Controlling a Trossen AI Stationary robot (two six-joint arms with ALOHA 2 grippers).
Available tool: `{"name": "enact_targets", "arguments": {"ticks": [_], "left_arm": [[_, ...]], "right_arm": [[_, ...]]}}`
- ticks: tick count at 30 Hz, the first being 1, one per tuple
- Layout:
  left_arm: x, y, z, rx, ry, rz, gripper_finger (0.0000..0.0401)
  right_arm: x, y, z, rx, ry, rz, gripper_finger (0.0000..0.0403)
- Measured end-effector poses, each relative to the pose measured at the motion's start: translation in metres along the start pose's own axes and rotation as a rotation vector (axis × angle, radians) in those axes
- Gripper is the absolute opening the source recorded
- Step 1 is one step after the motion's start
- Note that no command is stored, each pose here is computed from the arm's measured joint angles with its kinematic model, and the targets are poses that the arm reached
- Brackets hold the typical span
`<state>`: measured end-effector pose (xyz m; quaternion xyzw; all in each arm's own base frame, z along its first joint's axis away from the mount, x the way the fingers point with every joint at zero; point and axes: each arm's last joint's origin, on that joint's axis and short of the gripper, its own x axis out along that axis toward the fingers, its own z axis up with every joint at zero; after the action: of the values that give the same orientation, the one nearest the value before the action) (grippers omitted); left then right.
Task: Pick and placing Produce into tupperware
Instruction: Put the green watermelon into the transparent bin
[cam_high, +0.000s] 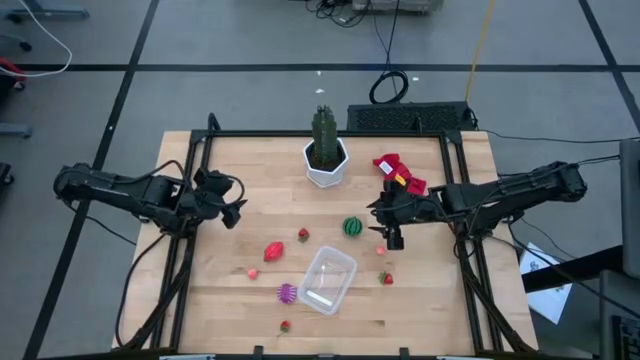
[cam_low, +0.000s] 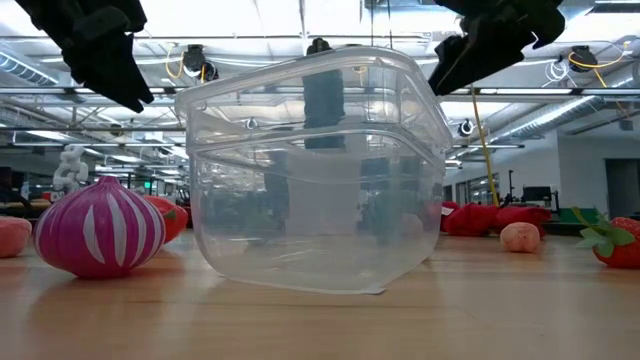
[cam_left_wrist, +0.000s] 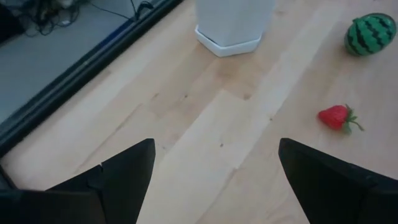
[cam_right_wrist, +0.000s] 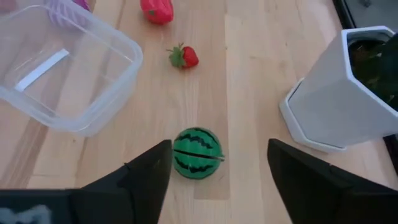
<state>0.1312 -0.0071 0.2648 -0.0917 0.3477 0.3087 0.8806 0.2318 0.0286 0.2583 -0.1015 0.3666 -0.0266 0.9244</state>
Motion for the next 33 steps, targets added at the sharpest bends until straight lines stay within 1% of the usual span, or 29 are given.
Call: {"name": "enact_targets", "arguments": {"ticks": [3, 5, 9, 10, 11, 14, 20, 22, 24, 25, 27, 30, 33], "left_arm": [[0.0, 0.0, 0.0, 0.004, -0.012, 0.017, 0.0349], [0.0, 0.001, 0.0, 0.004, -0.013, 0.018, 0.0349], [0.0, 0.001, 0.0, -0.004, -0.012, 0.016, 0.0349], [0.0, 0.0, 0.0, -0.012, -0.012, 0.016, 0.0349], [0.0, 0.0, 0.0, -0.019, -0.011, 0.016, 0.0349], [0.0, 0.0, 0.0, -0.032, -0.011, 0.015, 0.0349], [0.0, 0.0, 0.001, -0.027, -0.019, 0.009, 0.0349], [0.0, 0.0, 0.001, -0.031, -0.019, 0.008, 0.0349], [0.0, 0.0, 0.001, -0.035, -0.018, 0.008, 0.0349], [0.0, 0.0, 0.001, -0.036, -0.019, 0.008, 0.0349], [0.0, 0.0, 0.001, -0.035, -0.018, 0.008, 0.0349], [0.0, 0.0, 0.001, -0.036, -0.018, 0.008, 0.0349], [0.0, 0.0, 0.001, -0.034, -0.017, 0.007, 0.0349]], "right_arm": [[0.0, 0.0, -0.001, 0.004, 0.012, 0.001, 0.03], [0.0, 0.0, -0.002, 0.028, 0.025, 0.001, 0.0329], [0.002, 0.001, -0.007, 0.062, 0.077, 0.002, 0.0385], [0.002, 0.001, -0.009, 0.066, 0.094, 0.002, 0.0392], [0.002, 0.001, -0.01, 0.075, 0.109, 0.002, 0.0395], [0.001, 0.0, -0.01, 0.103, 0.108, -0.002, 0.0387], [-0.006, 0.001, -0.007, 0.102, 0.055, 0.011, 0.0381], [0.003, -0.001, -0.01, 0.139, 0.104, -0.001, 0.0381], [0.018, -0.006, -0.016, 0.174, 0.196, -0.028, 0.0381], [0.026, -0.008, -0.021, 0.178, 0.249, -0.026, 0.0381], [0.042, -0.012, -0.024, 0.184, 0.304, 0.016, 0.0381], [0.06, -0.017, -0.015, 0.165, 0.347, 0.092, 0.0381], [0.074, -0.02, -0.003, 0.099, 0.391, 0.114, 0.0381]]}}
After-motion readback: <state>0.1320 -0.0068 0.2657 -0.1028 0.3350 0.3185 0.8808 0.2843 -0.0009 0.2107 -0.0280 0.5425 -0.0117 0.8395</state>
